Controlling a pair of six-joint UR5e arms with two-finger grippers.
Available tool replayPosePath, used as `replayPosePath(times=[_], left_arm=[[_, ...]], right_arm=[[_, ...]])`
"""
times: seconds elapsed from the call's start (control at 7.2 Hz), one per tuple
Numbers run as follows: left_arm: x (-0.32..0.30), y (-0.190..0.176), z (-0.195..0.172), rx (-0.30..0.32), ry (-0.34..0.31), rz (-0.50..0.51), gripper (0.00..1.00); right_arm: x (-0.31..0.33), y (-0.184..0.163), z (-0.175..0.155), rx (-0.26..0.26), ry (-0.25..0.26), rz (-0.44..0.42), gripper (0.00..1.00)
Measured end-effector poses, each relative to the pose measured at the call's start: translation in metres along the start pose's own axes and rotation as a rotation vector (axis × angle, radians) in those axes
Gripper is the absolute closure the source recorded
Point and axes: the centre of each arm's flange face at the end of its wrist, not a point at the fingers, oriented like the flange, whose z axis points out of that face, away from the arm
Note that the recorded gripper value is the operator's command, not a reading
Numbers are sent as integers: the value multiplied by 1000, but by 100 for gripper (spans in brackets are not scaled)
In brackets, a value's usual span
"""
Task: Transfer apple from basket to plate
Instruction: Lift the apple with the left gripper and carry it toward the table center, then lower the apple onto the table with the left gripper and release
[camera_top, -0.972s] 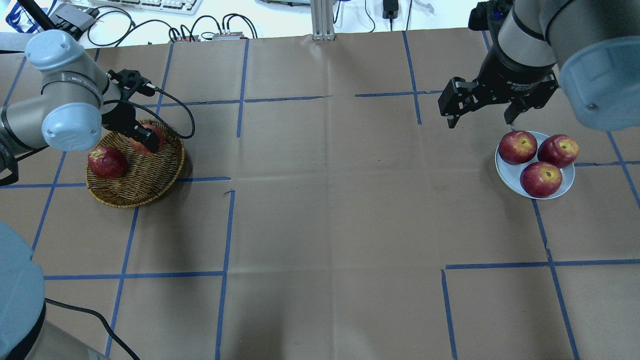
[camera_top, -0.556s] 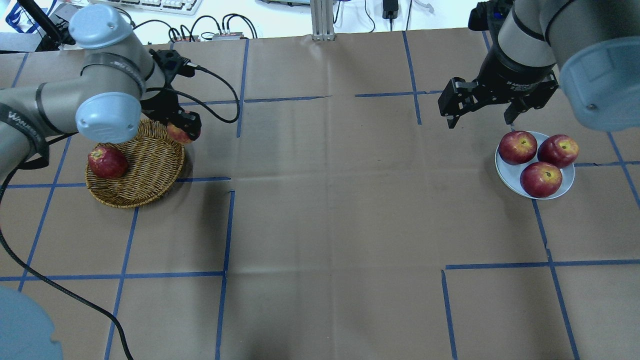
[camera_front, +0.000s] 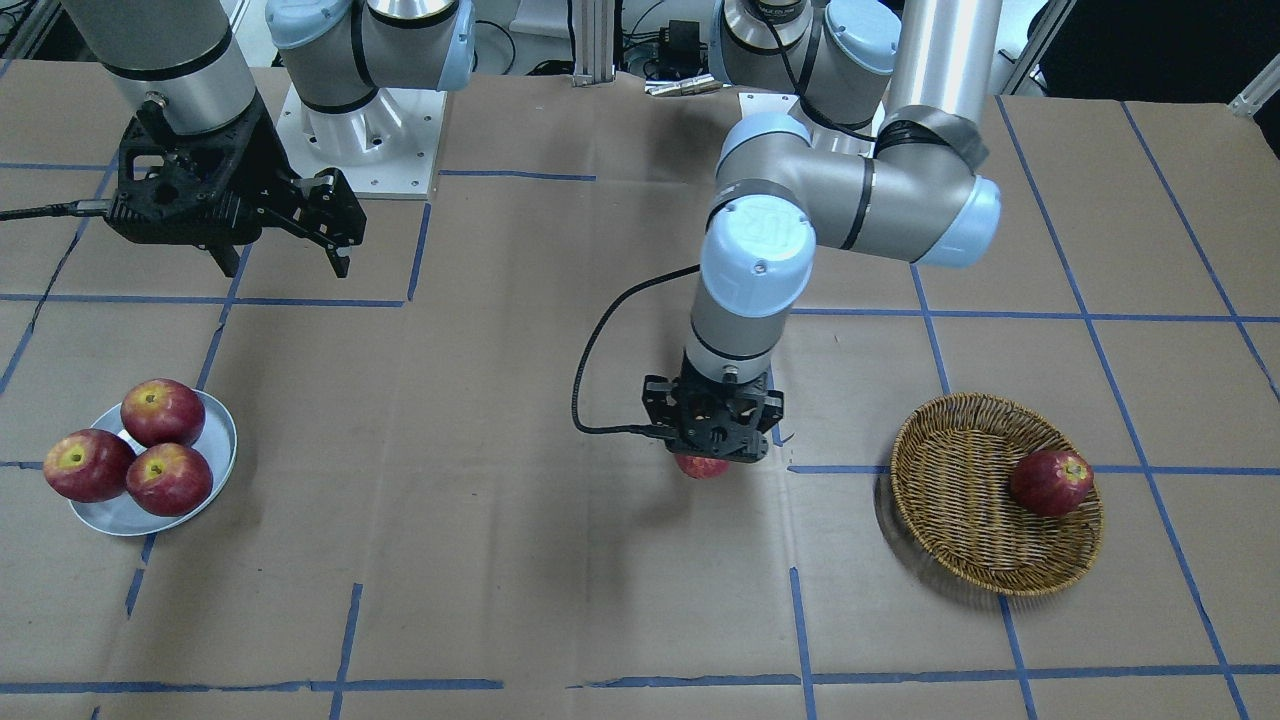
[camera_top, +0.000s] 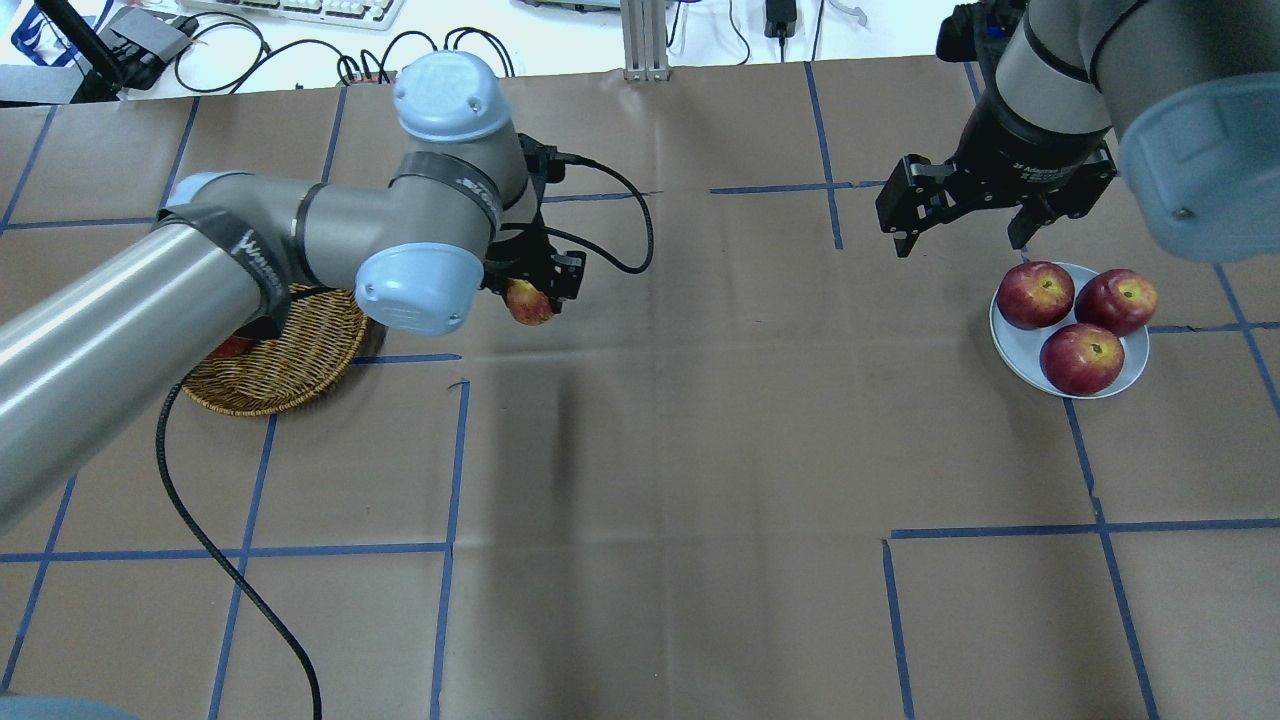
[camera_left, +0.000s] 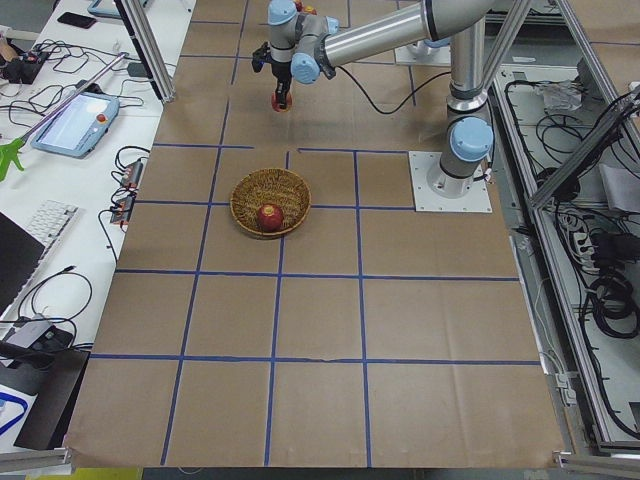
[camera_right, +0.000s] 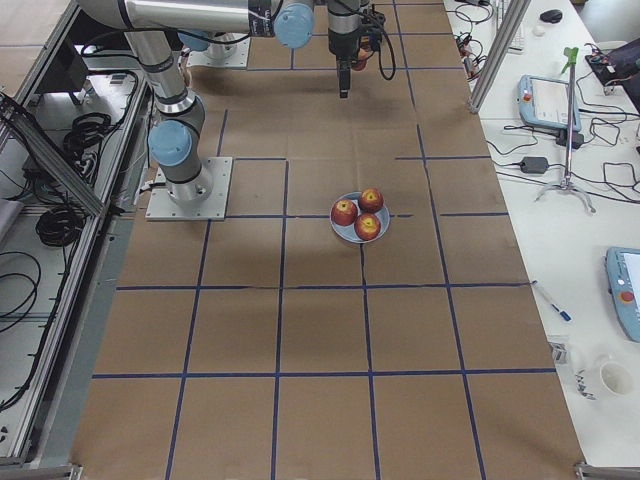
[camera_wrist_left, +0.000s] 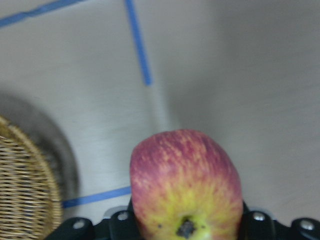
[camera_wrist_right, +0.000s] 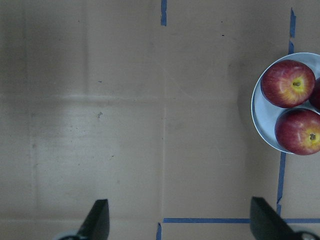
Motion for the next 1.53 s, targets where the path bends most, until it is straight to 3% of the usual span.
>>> replayPosePath(times=[0.56, 0.69, 0.83, 0.97, 1.53], left_arm=[[74, 4, 65, 25, 12, -15, 64], [77, 4, 69, 30, 16, -15, 49], [79, 4, 70, 32, 18, -14, 7], [80, 4, 70, 33, 17, -14, 2], [83, 6, 45, 64, 32, -7, 2]], right_arm=[[0, 0, 1, -1, 0, -2, 0], [0, 0, 1, -2, 0, -2, 0], [0, 0, 1, -2, 0, -3, 0], [0, 0, 1, -2, 0, -4, 0], [-1, 0, 0, 1, -5, -2, 0]])
